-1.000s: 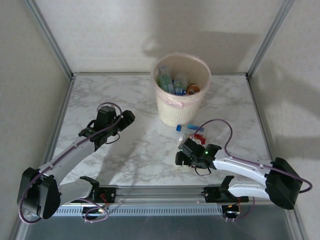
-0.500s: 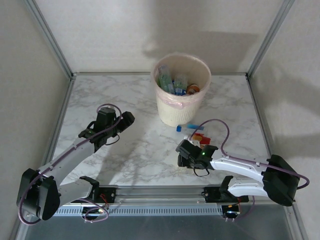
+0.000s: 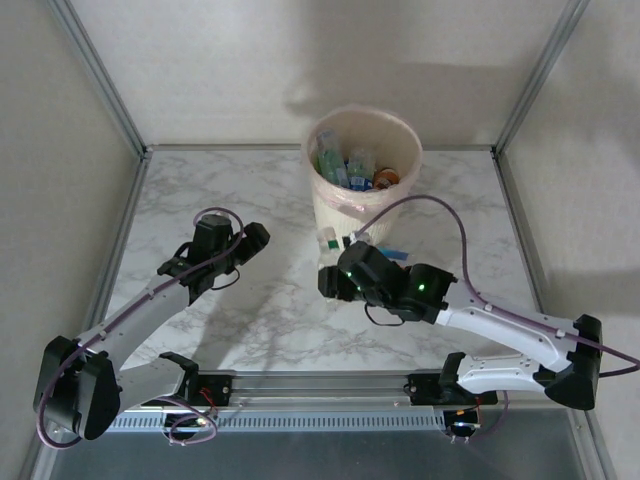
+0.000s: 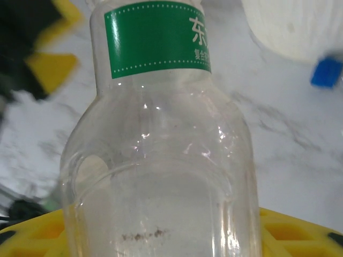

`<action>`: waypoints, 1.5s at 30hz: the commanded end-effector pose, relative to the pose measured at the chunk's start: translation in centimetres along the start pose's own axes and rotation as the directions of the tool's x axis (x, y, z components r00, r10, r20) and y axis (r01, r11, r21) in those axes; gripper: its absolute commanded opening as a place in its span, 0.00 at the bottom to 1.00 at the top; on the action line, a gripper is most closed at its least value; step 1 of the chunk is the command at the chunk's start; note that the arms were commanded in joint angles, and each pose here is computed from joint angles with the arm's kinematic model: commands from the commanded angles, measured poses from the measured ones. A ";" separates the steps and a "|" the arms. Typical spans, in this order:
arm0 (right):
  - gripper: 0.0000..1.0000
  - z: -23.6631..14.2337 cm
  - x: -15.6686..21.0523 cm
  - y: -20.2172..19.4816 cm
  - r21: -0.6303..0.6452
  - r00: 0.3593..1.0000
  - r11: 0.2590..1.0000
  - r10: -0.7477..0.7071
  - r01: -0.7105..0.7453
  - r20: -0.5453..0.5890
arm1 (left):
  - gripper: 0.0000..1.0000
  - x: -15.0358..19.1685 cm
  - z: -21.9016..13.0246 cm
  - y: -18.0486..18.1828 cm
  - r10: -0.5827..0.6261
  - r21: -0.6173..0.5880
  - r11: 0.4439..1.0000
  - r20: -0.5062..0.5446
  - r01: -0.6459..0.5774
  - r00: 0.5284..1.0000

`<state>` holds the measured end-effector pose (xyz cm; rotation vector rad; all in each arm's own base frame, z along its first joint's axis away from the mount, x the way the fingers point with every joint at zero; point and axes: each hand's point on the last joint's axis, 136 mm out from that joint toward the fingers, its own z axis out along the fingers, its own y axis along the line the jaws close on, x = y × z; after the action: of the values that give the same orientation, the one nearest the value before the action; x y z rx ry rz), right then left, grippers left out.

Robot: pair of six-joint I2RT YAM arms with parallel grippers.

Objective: Put the plastic bottles in the bin

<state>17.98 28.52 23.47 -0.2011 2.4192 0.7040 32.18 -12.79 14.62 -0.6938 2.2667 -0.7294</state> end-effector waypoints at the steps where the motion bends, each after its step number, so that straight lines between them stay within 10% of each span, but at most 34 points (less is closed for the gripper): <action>1: 0.44 -3.2 -4.1 2.1 -0.023 0.991 0.998 -0.058 0.061 0.118 | 0.88 0.7 0.8 0.3 -0.003 0.004 1.000 -0.014 0.003 1.000; 10: 0.46 -11.8 -18.9 1.3 -0.011 0.884 1.000 0.025 -0.023 0.467 | 0.88 4.8 3.0 -2.8 0.193 -0.017 0.980 -0.112 -0.196 0.975; 20: 0.45 -9.7 -28.5 -4.6 0.161 0.876 0.985 -0.019 -0.067 0.482 | 0.89 6.3 3.1 -3.4 0.207 0.004 0.978 -0.123 -0.208 0.971; 25: 0.47 -6.5 -29.0 -8.7 0.303 0.900 0.947 -0.034 -0.110 0.434 | 0.89 6.0 2.7 -3.6 0.211 0.005 0.977 -0.111 -0.212 0.971; 32: 0.89 -4.6 -27.8 -12.6 0.445 0.931 0.888 -0.057 -0.118 0.361 | 0.90 5.6 2.6 -4.1 0.221 0.008 0.975 -0.105 -0.222 0.970; 45: 0.90 -11.2 -19.6 -15.1 0.387 0.877 0.874 0.084 -0.293 0.474 | 0.90 4.6 1.9 -5.0 0.202 0.029 0.979 -0.069 -0.201 0.977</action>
<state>34.87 10.62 38.00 0.2724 2.0843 0.1806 31.20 -20.00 12.19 -0.4236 2.4215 -0.6756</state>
